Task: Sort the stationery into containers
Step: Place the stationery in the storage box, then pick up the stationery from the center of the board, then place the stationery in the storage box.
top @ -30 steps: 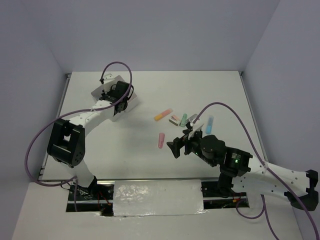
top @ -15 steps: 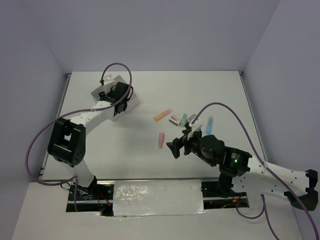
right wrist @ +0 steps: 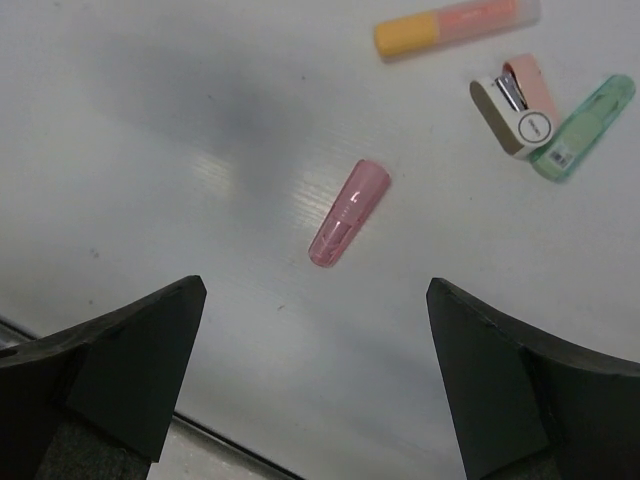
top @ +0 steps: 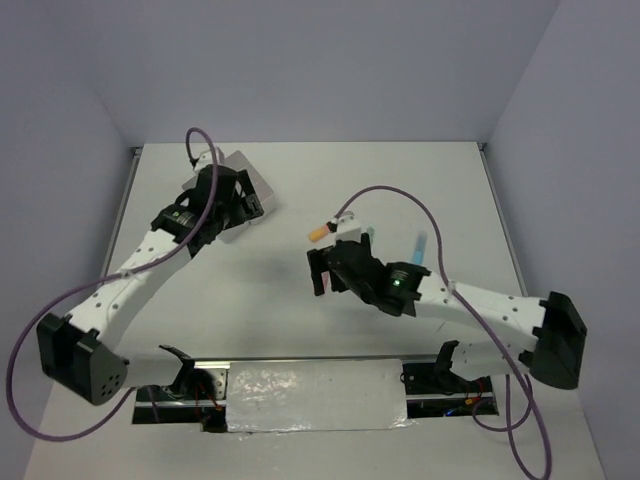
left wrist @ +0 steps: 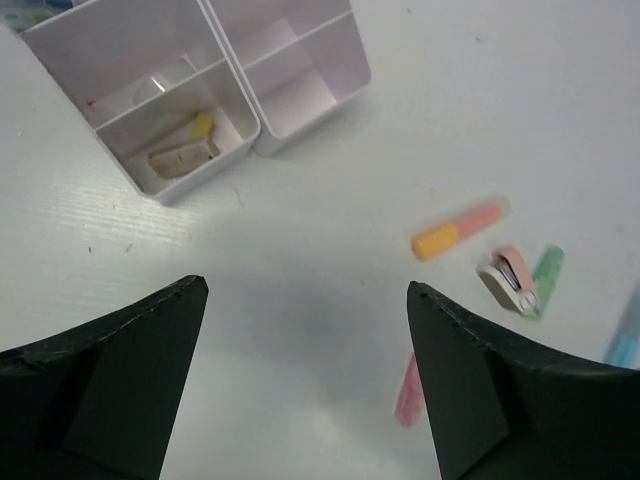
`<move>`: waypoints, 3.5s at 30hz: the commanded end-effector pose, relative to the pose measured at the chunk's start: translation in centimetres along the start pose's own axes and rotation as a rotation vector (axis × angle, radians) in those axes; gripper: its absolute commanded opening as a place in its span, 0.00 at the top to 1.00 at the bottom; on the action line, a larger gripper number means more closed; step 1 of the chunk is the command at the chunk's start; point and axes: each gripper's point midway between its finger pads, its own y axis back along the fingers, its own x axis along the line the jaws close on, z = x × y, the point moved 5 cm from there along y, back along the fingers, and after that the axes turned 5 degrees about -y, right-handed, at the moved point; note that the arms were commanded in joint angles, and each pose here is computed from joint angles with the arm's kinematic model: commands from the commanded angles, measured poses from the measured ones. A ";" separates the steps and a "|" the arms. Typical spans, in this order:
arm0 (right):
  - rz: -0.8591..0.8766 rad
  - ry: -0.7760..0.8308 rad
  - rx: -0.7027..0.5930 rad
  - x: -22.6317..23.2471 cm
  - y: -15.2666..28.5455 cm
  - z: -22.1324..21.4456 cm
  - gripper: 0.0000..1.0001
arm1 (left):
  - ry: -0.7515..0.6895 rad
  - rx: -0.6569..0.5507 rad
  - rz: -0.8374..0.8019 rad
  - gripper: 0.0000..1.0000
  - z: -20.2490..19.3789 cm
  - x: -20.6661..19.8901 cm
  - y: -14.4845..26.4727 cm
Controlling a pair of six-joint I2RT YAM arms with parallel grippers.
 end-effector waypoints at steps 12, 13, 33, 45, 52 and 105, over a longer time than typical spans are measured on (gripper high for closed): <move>-0.243 -0.119 0.347 0.3 -10.3 -5.3 0.29 | -0.226 -0.098 -0.239 0.03 -3.3 5.8 10.9; -0.259 -0.129 0.339 0.3 -10.8 -5.1 0.30 | -0.235 -0.090 -0.236 0.03 -3.8 5.9 10.6; -0.207 -0.096 0.397 -0.3 -13.6 -9.7 0.75 | -0.212 0.005 -0.276 0.03 -6.2 5.7 8.9; 0.159 0.056 0.107 4.0 -6.7 -3.4 0.90 | 0.192 0.108 -0.676 0.04 -8.4 -1.3 7.1; 0.339 0.066 -0.065 5.7 -2.2 -1.2 0.90 | 0.223 0.129 -0.772 0.05 -9.0 -4.5 8.1; 0.209 0.054 -0.166 -0.1 3.9 -0.6 0.20 | 0.057 -0.516 0.303 0.93 13.6 1.8 -14.1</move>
